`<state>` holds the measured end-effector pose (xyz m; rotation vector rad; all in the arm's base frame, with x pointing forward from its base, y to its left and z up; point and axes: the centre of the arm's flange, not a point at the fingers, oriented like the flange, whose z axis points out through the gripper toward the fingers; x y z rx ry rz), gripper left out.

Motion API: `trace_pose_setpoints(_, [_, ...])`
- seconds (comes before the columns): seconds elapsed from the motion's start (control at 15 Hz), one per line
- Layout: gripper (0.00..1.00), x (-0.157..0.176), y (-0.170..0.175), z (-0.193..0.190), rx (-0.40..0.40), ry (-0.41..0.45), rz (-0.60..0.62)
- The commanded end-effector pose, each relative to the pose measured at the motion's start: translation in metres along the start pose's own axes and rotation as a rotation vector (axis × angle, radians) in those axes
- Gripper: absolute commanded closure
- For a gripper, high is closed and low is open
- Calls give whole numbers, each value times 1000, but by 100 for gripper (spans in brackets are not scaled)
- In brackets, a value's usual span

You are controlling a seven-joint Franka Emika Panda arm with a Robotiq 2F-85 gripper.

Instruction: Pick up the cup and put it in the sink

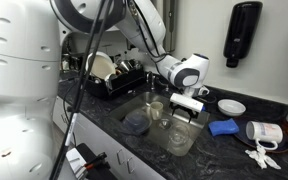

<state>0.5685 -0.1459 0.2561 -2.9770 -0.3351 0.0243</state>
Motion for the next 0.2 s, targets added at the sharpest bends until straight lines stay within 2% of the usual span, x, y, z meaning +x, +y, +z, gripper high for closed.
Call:
trace_pose_setpoints(0.0, [0, -36, -15, -41, -66, 11, 13])
trace_pose_setpoints(0.13, [0, -47, -17, -58, -101, 26, 29])
